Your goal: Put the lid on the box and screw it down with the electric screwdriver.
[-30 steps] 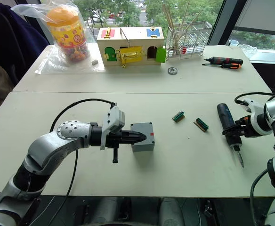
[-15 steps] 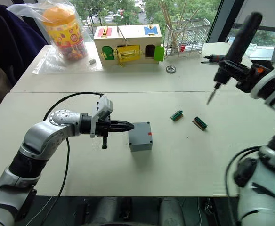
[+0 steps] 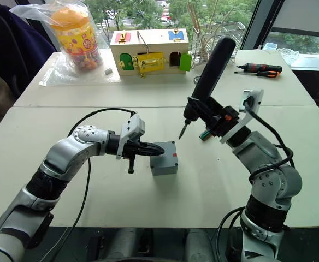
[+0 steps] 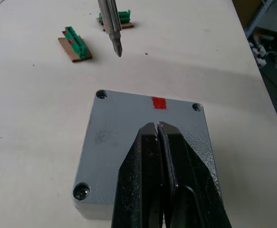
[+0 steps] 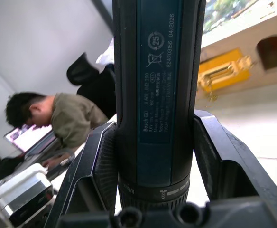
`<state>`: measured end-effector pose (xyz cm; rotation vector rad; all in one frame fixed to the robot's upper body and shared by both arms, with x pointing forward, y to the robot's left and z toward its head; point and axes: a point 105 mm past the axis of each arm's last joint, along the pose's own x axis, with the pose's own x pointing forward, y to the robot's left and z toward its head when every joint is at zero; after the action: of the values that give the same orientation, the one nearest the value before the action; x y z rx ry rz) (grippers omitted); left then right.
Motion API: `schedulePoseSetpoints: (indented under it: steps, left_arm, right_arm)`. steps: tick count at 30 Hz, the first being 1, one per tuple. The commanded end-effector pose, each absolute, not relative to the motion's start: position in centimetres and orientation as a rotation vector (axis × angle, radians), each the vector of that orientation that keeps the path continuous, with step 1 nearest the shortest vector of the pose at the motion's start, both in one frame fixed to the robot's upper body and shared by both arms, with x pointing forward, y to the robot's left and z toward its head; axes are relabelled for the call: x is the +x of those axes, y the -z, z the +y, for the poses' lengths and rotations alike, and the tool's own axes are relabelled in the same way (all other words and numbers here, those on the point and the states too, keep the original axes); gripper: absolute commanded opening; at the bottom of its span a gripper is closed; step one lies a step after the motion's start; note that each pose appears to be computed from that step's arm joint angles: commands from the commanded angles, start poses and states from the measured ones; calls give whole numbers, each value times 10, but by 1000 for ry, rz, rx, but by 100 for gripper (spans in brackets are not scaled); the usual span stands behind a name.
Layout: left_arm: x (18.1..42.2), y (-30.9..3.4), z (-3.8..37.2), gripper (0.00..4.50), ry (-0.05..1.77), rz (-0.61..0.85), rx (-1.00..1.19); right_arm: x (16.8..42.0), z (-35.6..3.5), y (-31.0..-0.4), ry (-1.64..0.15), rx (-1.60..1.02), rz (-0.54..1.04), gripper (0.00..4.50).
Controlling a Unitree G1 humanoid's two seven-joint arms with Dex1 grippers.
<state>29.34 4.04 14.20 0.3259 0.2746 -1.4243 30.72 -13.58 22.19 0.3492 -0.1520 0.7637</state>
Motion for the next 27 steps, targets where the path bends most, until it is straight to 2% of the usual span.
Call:
schedulePoseSetpoints:
  steps: [1,7,15,27]
  left_arm:
    - [293,-141,40,0,1418,260,380]
    - [289,-135,43,0,1420,274,385]
    - [291,-137,45,0,1407,269,367]
    - [292,-135,46,0,1393,274,354]
  right_arm:
    - [301,-130,-240,-807,315,-256,182]
    - [310,-128,-224,-783,292,-230,182]
    - [320,-137,-220,-724,292,-253,182]
    - [311,-111,-196,-842,116,-162,182]
